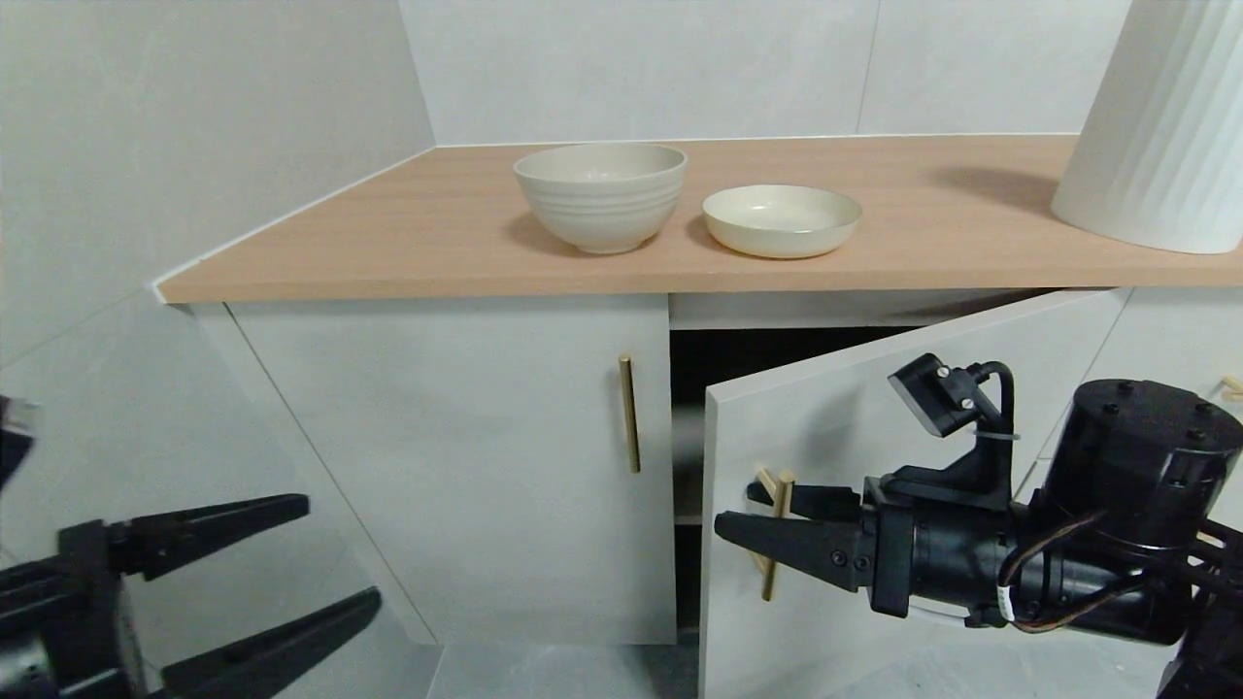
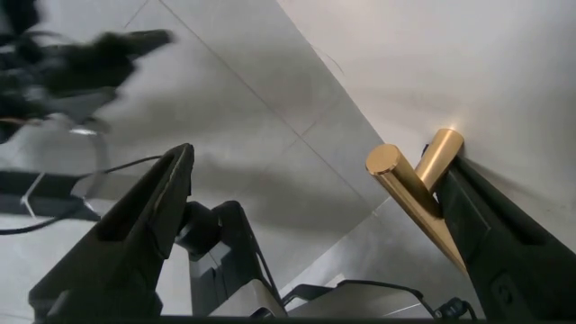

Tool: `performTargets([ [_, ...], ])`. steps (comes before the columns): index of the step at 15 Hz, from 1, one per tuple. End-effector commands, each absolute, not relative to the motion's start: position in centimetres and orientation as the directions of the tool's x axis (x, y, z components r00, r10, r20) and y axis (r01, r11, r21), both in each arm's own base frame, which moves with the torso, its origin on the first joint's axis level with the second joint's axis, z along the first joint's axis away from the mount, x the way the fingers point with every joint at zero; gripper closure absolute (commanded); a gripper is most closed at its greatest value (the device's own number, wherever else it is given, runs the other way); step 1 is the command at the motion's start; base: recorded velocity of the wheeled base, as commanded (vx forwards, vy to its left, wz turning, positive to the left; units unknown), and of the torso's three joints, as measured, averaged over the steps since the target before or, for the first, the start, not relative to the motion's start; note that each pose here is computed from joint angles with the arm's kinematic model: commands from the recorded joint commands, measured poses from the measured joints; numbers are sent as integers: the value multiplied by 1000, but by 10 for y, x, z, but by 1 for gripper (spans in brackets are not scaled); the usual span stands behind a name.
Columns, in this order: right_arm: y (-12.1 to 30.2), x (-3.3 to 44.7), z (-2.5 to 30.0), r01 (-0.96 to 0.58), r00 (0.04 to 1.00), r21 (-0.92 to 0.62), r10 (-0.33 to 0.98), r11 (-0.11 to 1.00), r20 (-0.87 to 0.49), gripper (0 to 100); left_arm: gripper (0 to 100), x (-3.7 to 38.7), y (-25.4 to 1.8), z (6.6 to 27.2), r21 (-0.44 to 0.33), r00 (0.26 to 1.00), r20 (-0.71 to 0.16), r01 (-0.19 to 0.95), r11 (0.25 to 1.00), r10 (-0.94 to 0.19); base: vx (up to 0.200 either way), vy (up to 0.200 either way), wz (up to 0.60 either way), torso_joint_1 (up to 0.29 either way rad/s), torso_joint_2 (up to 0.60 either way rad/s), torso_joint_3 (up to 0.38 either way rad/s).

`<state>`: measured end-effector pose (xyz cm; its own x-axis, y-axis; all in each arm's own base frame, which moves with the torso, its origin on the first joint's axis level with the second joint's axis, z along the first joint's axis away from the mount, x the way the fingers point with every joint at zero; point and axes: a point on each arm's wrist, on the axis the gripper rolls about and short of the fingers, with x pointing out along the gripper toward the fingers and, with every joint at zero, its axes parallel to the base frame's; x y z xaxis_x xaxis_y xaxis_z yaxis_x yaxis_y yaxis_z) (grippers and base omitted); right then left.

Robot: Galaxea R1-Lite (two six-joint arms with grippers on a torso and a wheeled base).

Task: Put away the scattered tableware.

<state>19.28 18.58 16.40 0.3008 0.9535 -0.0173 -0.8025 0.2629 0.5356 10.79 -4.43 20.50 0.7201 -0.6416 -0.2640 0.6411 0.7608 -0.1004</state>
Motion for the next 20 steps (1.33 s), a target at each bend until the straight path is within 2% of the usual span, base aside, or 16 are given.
performTargets([
  [1,185,192,167,-808,302,529,953,259,-5,0,0,137,-65,164,-182,616,-418,663,726,-667,0,0,0,0,0,0],
  [4,185,192,167,-809,301,528,954,259,-7,0,0,141,-81,153,-274,535,-461,673,687,-708,0,0,0,0,0,0],
  [7,185,191,166,-808,301,529,954,259,-8,0,0,135,-89,151,-309,492,-462,690,654,-738,0,0,0,0,0,0],
  [8,185,192,166,-807,300,530,954,260,-11,0,100,135,-89,150,-309,492,-462,690,654,-738,0,0,0,0,0,0],
  [15,186,193,164,-803,300,535,954,263,-17,0,100,142,-100,145,-303,461,-472,716,629,-752,0,0,0,0,0,0],
  [17,186,193,163,-803,300,535,954,263,-18,0,100,164,-114,144,-309,474,-449,713,630,-757,0,0,0,0,0,0],
  [20,186,193,163,-803,300,535,954,264,-20,0,100,193,-132,131,-310,494,-418,712,631,-763,0,0,0,0,0,0],
])
